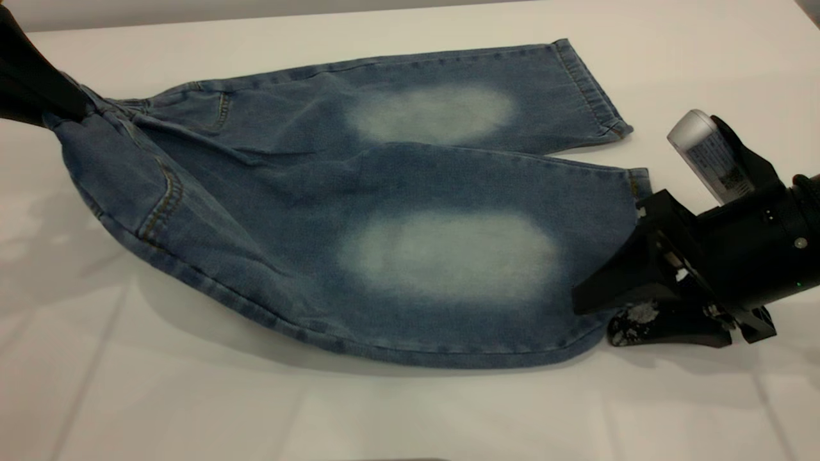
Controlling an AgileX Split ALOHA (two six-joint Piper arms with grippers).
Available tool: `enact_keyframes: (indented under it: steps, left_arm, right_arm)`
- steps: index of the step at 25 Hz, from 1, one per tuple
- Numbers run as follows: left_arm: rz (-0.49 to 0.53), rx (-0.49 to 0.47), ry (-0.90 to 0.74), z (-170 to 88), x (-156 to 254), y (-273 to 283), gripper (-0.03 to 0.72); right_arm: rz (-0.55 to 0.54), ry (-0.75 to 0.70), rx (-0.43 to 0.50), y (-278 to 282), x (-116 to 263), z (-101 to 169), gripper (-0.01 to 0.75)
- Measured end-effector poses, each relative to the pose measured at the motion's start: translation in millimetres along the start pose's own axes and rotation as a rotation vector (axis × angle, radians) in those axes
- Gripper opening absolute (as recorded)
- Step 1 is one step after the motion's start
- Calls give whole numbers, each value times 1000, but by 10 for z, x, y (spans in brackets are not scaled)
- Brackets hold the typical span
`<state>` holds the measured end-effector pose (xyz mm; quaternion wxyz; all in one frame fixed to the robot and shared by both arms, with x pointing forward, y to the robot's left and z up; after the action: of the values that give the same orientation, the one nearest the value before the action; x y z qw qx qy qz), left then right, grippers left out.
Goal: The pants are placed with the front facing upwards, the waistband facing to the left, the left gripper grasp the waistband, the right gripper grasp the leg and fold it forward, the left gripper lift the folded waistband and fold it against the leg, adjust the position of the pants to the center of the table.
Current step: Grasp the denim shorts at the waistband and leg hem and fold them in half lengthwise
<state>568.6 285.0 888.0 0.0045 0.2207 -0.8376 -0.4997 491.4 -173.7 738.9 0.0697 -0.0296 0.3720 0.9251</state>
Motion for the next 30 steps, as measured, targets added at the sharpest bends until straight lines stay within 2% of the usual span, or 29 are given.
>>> enact_keyframes:
  steps: [4, 7, 15, 21, 25, 30]
  left_arm:
    - [0, 0, 0, 0, 0, 0, 76]
    - [0, 0, 0, 0, 1, 0, 76]
    - [2, 1, -5, -2, 3, 0, 76]
    - [18, 9, -18, -14, 30, 0, 76]
    - [40, 20, -19, -31, 65, 2, 76]
    - [92, 43, -10, -68, 148, 8, 76]
  right_arm:
    - [2, -10, 37, 1, 2, -60, 102]
    - [3, -13, 45, 0, 3, -74, 27]
    - [-6, -9, -1, -1, -10, 0, 19]
    - [-17, 59, -78, 110, -53, 233, 19]
    - [-18, 65, -77, 323, 50, 297, 19]
    - [-99, 31, -47, 704, 101, 256, 19]
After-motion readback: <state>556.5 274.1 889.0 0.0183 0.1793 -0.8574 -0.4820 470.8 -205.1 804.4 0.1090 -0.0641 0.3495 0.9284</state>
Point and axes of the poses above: a point on each arm's last joint axis where the gripper is mounted, y pointing back along that axis away from the gripper, z along the wrist's bending axis when the last joint is at zero, x = y × z, the point moved 7 cm from there along -y, pointing out along that axis toward the gripper, and after that the axes turned 10 degrees about y, right-handed, at the moved point
